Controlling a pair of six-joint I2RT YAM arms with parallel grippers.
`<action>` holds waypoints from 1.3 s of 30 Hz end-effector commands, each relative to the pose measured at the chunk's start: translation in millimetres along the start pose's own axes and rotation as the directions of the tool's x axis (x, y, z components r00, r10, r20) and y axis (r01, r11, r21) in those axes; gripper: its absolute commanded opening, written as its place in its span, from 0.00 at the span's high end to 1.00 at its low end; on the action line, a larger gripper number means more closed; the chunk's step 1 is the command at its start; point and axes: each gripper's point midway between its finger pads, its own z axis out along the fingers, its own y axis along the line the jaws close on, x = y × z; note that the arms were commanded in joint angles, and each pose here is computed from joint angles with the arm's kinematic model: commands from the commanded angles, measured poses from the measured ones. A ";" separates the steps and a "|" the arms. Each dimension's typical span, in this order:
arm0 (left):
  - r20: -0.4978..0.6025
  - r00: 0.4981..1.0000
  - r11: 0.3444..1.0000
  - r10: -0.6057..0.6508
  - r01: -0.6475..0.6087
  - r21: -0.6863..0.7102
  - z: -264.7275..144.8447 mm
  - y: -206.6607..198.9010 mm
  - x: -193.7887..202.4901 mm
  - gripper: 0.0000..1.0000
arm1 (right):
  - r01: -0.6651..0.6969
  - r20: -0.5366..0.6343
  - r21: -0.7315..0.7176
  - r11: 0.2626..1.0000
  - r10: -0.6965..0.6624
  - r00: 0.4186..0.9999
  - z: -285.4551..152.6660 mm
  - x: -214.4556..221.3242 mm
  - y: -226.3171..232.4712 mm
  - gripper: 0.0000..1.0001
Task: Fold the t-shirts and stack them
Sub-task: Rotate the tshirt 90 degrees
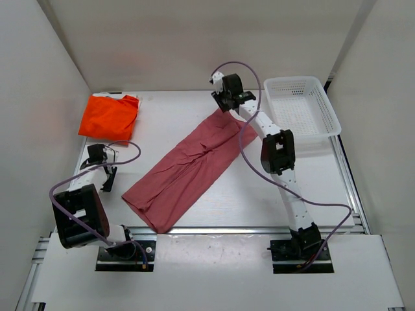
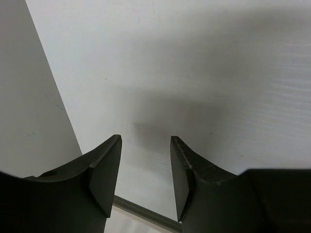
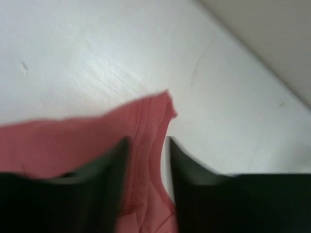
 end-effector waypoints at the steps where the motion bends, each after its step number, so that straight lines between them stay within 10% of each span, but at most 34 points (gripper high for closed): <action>1: 0.065 0.998 0.999 -0.027 0.026 0.024 -6.1 1.0 -25.3 0.44 | -0.055 0.312 0.035 0.998 0.041 0.949 -44.8 -104.9 -38.3 0.44; 7: 0.160 0.987 0.999 -0.034 0.029 0.037 -22.3 0.3 -52.2 0.41 | -0.150 0.399 -0.060 0.987 0.161 0.902 -113.1 -158.9 -31.3 0.24; 14: 0.301 0.943 0.990 -0.140 0.125 0.070 -52.9 5.9 -56.1 0.38 | -0.146 0.321 -0.081 0.986 0.165 0.933 -165.1 -162.3 0.4 0.25; 23: 0.416 0.891 0.983 -0.182 0.152 0.105 -96.9 -5.4 -46.2 0.37 | 0.186 0.456 -0.104 0.977 -0.120 0.882 -295.5 -211.0 63.8 0.25; 33: 0.476 0.849 0.947 -0.230 0.082 0.311 -139.3 -45.8 -47.3 0.37 | 0.448 0.232 -0.290 0.846 -0.392 0.890 -414.1 -116.1 205.5 0.27; 39: 0.513 0.846 0.955 -0.145 -0.016 0.296 -155.2 -50.3 -57.9 0.36 | 0.518 0.262 -0.231 0.824 -0.460 0.848 -472.4 -92.1 192.5 0.28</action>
